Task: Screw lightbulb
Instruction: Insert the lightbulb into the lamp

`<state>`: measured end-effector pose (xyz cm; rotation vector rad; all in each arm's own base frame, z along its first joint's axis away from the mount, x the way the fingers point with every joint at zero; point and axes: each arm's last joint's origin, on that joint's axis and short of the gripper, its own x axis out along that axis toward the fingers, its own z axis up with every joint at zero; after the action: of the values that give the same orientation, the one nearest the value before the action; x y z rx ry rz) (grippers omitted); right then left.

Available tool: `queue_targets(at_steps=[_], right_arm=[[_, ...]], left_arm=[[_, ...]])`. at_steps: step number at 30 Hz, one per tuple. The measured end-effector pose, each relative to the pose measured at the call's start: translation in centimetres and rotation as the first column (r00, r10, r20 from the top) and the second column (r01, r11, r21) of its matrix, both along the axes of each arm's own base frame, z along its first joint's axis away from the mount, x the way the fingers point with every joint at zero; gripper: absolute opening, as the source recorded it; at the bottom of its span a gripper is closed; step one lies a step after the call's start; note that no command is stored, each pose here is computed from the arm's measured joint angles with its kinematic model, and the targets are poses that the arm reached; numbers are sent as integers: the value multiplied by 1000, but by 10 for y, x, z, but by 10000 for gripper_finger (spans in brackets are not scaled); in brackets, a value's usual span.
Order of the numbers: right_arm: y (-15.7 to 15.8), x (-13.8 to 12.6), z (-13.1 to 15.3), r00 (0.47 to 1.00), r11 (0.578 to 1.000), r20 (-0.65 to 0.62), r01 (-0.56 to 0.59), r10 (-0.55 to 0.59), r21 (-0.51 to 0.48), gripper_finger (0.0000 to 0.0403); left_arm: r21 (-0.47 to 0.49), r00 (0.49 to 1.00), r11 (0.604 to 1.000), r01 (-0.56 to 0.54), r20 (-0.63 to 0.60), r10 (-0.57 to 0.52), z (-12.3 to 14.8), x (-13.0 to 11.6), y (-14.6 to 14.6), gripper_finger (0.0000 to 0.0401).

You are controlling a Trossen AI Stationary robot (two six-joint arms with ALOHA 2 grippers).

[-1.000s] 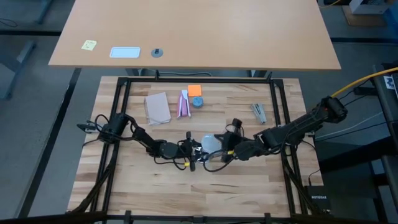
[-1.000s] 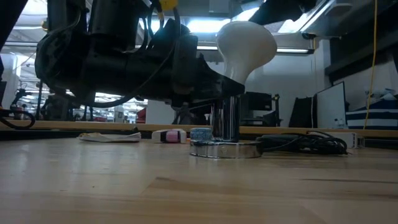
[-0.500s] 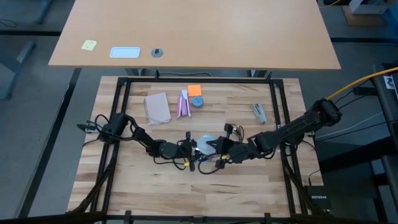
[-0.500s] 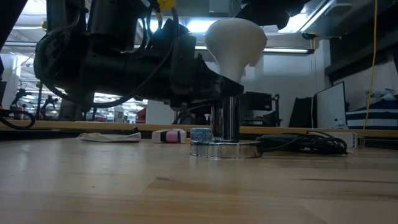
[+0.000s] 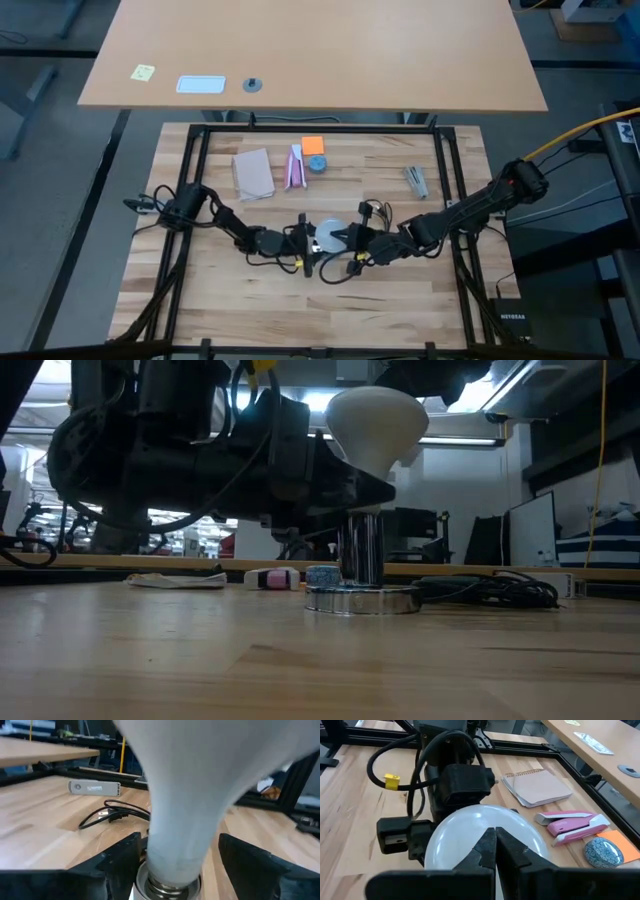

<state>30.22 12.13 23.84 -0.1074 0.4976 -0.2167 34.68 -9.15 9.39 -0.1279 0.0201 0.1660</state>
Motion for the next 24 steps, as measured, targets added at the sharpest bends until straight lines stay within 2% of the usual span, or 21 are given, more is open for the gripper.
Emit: queue_targets(at_steps=[4, 10, 24], right_arm=[[0, 0, 0, 1000, 1000, 1, 10, -10, -7, 4], [0, 2, 0, 1000, 1000, 21, 14, -14, -9, 4], [-10, 7, 0, 999, 998, 28, 45, -44, -38, 4]], left_arm=[[47, 1000, 999, -9, 1, 9, 1, -1, -4, 262], [109, 995, 989, -97, 0, 98, 2, -4, -7, 262], [78, 991, 989, -123, 69, 118, 10, -5, -9, 262]])
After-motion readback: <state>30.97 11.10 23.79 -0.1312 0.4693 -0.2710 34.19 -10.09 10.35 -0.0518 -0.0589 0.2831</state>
